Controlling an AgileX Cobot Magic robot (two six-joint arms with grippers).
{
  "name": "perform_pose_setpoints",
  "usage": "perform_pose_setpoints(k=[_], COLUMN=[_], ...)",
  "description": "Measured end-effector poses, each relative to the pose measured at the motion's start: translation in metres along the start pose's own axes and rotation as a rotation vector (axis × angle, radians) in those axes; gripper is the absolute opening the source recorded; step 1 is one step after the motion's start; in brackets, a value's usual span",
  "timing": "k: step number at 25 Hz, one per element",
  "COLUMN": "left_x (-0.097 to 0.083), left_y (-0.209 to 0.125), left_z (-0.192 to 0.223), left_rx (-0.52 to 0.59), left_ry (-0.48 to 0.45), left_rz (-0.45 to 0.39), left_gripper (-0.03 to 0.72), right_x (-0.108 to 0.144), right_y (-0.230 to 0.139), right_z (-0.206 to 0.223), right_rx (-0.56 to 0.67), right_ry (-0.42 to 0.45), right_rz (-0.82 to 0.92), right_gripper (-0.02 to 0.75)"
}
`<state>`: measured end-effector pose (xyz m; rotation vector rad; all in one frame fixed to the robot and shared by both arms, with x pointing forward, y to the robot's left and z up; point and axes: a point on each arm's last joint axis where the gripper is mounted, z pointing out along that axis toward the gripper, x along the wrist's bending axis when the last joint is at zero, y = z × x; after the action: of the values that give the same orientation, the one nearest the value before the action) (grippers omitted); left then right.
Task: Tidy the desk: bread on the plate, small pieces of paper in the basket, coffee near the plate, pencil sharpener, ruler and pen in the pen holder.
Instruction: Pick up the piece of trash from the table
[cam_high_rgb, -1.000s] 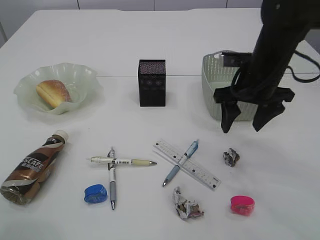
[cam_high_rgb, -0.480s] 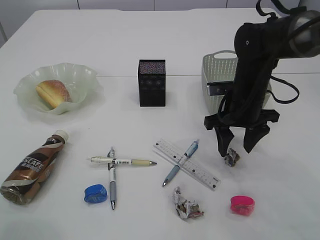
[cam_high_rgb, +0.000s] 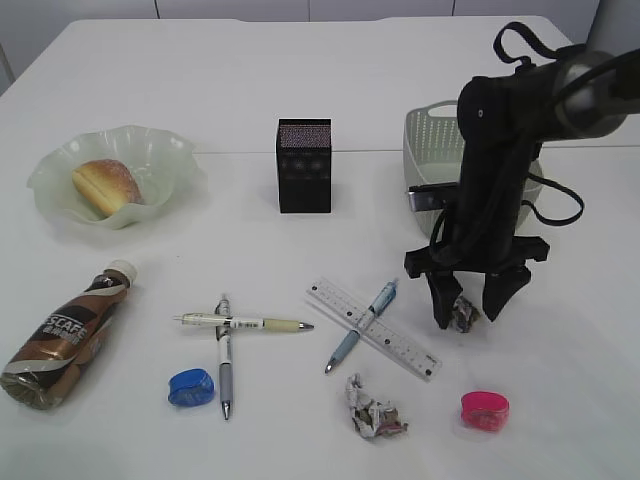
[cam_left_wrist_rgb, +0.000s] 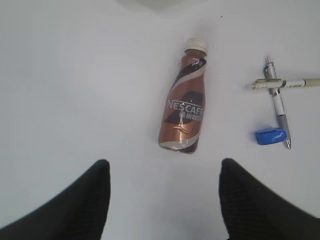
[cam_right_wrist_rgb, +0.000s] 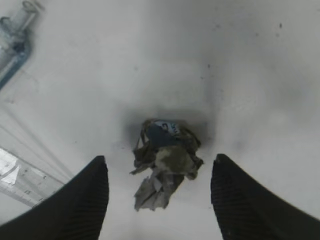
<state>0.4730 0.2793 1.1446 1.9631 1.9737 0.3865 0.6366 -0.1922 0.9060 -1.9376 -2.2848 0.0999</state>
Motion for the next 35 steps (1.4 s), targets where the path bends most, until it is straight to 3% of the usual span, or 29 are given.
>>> perform_pose_setpoints(k=[17, 19, 28, 35], left_x=[0.000, 0.000, 0.000, 0.000], left_y=[0.000, 0.000, 0.000, 0.000], left_z=[0.000, 0.000, 0.000, 0.000], left_rx=[0.000, 0.000, 0.000, 0.000], left_ry=[0.000, 0.000, 0.000, 0.000], left_rz=[0.000, 0.000, 0.000, 0.000], left_gripper=[0.486, 0.486, 0.483, 0.475], right_x=[-0.002, -0.002, -0.002, 0.000], right_y=[0.005, 0.005, 0.006, 0.008], right_z=[0.005, 0.005, 0.004, -0.007], right_rx=[-0.031, -0.033, -0.035, -0.026], right_ry=[-0.023, -0.023, -0.023, -0.015], right_rz=[-0.008, -0.002, 0.008, 0.010], right_gripper=[0.402, 0.367, 0.043, -0.001])
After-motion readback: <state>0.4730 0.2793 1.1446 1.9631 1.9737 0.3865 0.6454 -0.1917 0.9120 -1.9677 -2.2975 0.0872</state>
